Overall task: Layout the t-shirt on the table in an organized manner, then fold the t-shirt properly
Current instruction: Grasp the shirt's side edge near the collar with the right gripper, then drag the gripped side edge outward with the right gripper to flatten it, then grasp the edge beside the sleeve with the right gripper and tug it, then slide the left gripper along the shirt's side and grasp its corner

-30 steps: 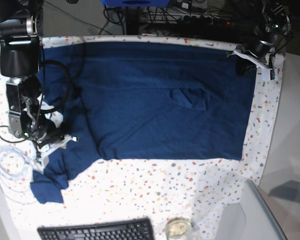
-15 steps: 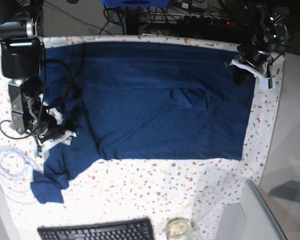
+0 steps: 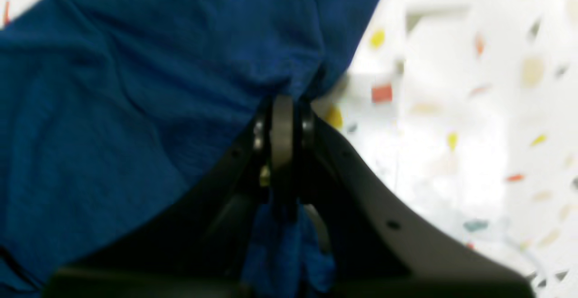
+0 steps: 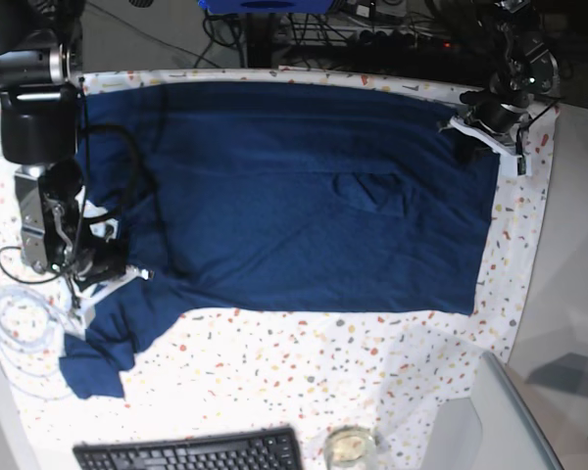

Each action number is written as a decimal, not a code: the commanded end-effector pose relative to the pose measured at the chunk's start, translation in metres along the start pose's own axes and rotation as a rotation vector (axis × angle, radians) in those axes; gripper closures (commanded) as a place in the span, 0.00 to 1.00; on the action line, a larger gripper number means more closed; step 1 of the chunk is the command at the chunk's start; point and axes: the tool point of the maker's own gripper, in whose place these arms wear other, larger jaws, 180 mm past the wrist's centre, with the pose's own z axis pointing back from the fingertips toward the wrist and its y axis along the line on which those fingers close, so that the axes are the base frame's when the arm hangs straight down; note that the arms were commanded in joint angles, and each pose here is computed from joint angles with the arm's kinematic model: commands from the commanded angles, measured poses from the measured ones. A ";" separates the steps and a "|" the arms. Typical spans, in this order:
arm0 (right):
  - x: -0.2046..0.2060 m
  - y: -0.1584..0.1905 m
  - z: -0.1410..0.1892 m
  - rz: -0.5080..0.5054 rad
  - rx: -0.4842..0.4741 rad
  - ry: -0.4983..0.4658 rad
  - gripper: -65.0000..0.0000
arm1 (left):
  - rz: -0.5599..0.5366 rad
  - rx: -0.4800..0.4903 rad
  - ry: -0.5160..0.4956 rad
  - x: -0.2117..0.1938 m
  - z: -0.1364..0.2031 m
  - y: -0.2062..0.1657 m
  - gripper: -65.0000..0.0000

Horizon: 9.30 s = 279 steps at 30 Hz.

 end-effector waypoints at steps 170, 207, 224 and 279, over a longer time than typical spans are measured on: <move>0.064 -0.031 -0.026 0.789 -0.215 -0.107 0.97 | -0.074 0.221 -0.117 0.051 0.077 0.048 1.00; 0.125 0.023 0.069 0.839 -0.288 -0.359 0.97 | -0.131 0.108 -0.124 0.065 0.049 0.005 1.00; 0.040 -0.059 0.059 0.616 -0.335 -0.050 0.97 | -0.128 0.116 0.008 0.041 0.002 0.009 1.00; 0.024 -0.116 0.020 0.530 -0.384 -0.020 0.98 | -0.110 0.194 -0.011 0.025 0.024 0.058 1.00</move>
